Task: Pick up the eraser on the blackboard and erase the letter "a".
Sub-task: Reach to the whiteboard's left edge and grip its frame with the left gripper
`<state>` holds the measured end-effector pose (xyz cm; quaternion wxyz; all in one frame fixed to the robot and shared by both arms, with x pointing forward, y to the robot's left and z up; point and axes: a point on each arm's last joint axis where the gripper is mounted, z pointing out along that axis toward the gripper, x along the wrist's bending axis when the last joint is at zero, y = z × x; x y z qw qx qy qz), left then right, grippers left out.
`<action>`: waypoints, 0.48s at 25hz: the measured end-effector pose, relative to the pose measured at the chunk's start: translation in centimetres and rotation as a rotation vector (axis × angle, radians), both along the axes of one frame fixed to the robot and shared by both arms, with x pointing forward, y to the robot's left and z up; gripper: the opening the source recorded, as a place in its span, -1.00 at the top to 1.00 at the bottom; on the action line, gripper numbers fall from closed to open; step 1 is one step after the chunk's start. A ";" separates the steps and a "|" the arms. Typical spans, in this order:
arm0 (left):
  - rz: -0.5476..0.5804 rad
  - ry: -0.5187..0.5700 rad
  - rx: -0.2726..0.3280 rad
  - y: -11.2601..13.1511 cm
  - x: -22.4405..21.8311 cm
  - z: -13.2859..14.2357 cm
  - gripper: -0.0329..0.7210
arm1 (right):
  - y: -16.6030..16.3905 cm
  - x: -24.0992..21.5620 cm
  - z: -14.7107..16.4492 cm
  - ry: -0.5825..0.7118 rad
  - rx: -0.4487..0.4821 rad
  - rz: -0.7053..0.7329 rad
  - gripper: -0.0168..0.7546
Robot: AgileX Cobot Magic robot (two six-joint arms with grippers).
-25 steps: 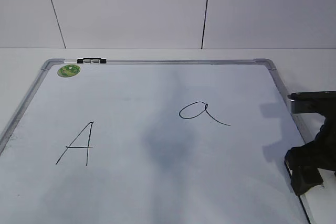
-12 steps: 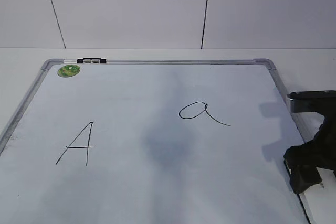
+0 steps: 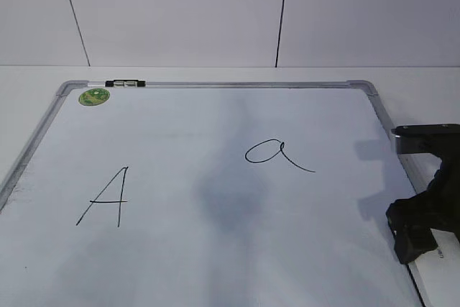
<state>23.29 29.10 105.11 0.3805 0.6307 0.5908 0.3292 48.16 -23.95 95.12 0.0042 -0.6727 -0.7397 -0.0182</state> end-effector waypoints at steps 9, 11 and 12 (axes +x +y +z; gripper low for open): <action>0.000 0.000 0.000 0.0 0.0 0.0 0.29 | 0.0 0.0 0.0 0.000 0.000 0.000 -0.67; 0.000 0.000 0.000 0.0 0.0 0.0 0.29 | 0.0 0.0 0.0 0.000 0.000 0.000 -0.59; 0.000 0.000 0.000 0.0 0.0 0.0 0.29 | 0.0 0.0 0.0 -0.002 0.001 0.000 -0.57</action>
